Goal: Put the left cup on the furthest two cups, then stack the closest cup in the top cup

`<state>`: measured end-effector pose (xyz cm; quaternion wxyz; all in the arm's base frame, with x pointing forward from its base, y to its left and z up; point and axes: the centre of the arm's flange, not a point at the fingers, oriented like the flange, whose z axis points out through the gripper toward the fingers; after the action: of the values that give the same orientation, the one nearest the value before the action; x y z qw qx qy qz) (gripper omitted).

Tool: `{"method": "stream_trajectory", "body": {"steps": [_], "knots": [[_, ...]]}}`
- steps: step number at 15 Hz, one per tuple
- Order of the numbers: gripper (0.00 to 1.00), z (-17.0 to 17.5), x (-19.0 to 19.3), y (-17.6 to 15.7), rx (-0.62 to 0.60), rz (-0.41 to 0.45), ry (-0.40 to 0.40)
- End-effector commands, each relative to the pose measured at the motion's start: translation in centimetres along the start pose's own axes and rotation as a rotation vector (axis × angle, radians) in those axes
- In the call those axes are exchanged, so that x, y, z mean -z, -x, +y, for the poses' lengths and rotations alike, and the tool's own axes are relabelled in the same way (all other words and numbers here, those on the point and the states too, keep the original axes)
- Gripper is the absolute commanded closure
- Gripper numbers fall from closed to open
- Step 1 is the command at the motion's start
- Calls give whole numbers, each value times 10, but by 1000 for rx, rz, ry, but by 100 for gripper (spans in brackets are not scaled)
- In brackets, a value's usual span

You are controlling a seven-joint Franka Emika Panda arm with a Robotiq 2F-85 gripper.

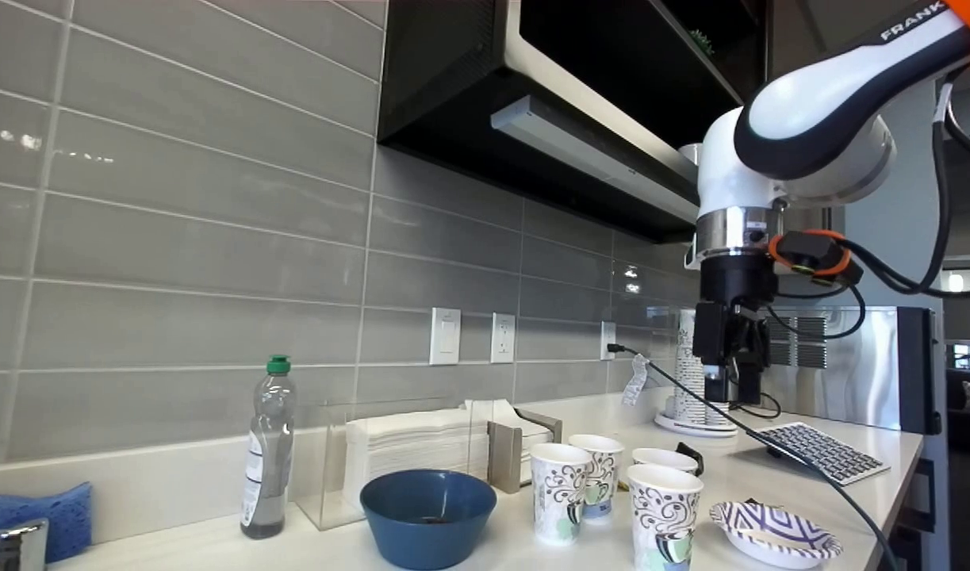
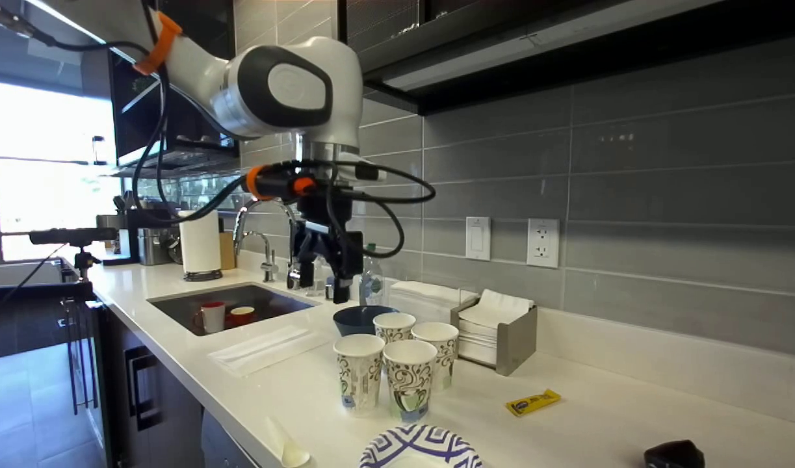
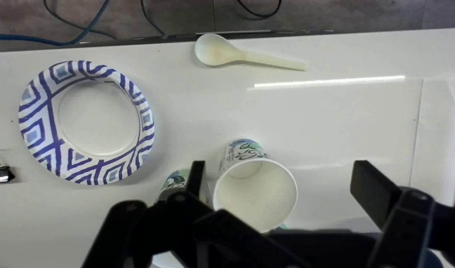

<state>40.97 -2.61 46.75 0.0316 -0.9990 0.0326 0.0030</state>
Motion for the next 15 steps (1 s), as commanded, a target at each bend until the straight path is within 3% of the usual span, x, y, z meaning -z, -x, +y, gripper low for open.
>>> {"method": "stream_trajectory", "body": {"steps": [1,15], "knots": [[0,5,-38,-9,-77,28,-3],[0,33,-99,-41,-265,92,-7]]}}
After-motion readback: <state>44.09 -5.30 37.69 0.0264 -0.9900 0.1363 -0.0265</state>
